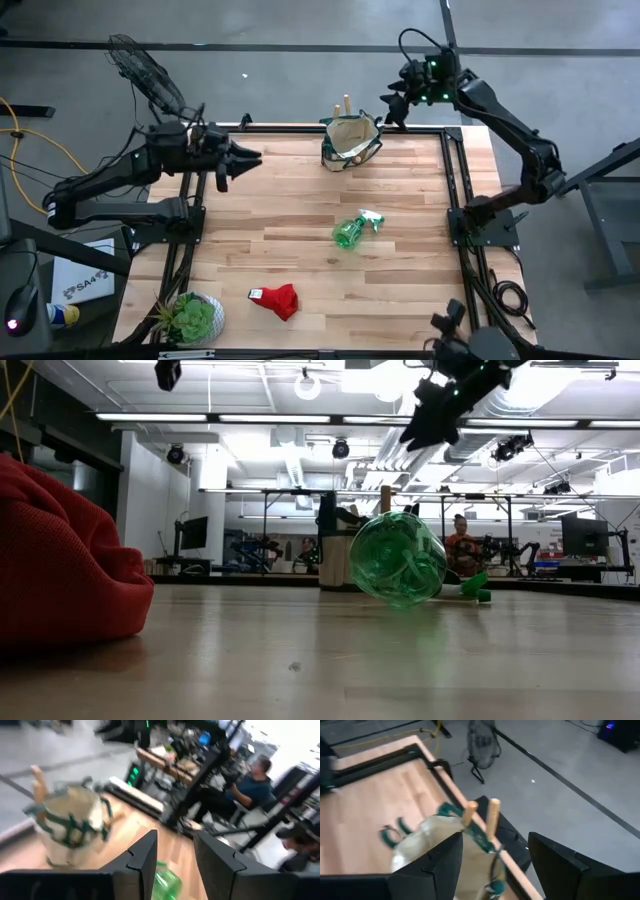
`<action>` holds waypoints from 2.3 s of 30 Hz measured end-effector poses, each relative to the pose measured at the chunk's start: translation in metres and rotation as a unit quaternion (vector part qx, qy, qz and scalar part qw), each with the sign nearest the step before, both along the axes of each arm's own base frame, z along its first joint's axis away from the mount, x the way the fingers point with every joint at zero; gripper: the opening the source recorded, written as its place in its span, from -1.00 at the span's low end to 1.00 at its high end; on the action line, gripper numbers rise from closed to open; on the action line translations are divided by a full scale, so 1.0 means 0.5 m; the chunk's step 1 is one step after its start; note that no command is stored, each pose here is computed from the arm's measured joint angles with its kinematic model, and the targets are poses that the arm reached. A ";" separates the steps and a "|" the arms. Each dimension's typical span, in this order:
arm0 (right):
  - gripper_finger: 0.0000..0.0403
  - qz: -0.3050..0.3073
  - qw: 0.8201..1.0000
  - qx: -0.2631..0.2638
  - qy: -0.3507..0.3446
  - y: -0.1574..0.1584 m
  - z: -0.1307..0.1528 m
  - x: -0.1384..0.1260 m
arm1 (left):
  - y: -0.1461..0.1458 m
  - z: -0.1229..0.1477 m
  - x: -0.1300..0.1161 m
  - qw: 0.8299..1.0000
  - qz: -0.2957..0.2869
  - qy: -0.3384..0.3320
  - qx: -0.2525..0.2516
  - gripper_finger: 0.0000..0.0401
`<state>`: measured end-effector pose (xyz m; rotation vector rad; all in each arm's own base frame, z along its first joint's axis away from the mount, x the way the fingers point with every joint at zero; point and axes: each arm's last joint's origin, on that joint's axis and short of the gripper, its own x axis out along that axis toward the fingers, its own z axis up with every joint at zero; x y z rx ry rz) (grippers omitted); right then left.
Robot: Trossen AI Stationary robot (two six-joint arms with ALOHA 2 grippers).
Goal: Pick & Place Garden tools in Gardening bag
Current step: Put the spray bottle into the gardening bag
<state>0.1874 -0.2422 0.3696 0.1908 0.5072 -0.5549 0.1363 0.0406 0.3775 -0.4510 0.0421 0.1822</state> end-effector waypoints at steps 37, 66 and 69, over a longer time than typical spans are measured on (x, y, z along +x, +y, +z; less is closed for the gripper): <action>0.06 -0.148 0.868 0.427 0.208 0.353 -0.228 0.091 | 0.011 -0.064 0.056 0.987 -0.058 0.129 -0.080 -0.37; 0.06 -0.276 0.855 0.432 0.082 0.506 -0.390 0.097 | 0.009 -0.067 0.055 0.985 -0.073 0.138 -0.071 -0.37; 0.06 -0.273 0.863 0.417 0.082 0.519 -0.400 0.104 | 0.009 -0.067 0.055 0.985 -0.073 0.138 -0.071 -0.37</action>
